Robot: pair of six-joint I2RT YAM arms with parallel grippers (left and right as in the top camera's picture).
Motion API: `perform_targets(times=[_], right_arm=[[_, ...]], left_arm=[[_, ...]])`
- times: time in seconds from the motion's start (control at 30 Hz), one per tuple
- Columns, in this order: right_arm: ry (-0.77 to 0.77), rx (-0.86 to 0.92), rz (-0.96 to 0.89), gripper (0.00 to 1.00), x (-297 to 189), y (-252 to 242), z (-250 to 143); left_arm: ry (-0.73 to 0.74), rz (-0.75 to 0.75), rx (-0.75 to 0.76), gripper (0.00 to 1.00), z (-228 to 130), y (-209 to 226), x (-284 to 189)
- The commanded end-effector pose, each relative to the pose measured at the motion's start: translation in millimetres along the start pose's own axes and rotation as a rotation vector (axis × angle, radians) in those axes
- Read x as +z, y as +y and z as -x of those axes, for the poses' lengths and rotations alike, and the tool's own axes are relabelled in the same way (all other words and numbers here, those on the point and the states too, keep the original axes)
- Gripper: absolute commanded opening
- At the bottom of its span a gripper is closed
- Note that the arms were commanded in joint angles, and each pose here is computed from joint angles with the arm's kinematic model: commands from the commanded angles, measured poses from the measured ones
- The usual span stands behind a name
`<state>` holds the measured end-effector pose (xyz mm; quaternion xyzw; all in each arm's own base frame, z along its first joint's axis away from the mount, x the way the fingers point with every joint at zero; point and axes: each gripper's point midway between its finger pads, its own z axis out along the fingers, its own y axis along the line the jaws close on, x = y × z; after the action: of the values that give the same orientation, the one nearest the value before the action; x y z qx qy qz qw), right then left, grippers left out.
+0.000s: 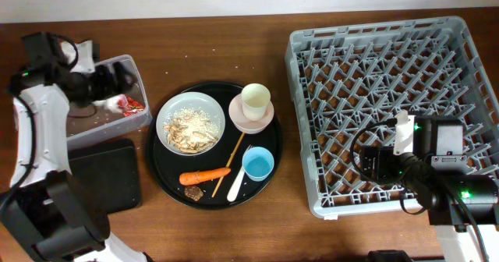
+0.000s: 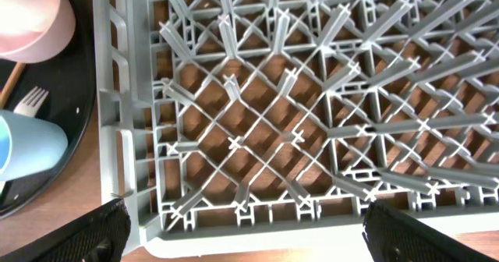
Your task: Sort waste into correct bins and load items into the dishwasher rack
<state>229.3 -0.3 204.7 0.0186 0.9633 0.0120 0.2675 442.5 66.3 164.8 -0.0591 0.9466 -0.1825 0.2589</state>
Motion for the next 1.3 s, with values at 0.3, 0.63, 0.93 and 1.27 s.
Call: perform_targets(times=[0.3, 0.63, 0.93, 1.27], right_arm=[[-0.008, 0.004, -0.005, 0.99, -4.4, -0.1, 2.0], [0.003, 0.004, -0.006, 0.99, -4.5, -0.2, -0.9], [-0.009, 0.004, -0.004, 0.99, -4.4, 0.1, 2.1], [-0.114, -0.059, 0.387, 0.99, -17.3, 66.4, 27.4]], left_arm=[[-0.033, 0.507, -0.494, 0.99, -19.5, 74.7, -31.6], [0.035, 0.503, -0.640, 1.00, -41.9, 76.3, -31.8], [-0.039, -0.064, -0.190, 0.99, 9.6, -15.7, -16.4], [-0.077, -0.638, 0.121, 0.99, 3.9, -118.7, -48.9]])
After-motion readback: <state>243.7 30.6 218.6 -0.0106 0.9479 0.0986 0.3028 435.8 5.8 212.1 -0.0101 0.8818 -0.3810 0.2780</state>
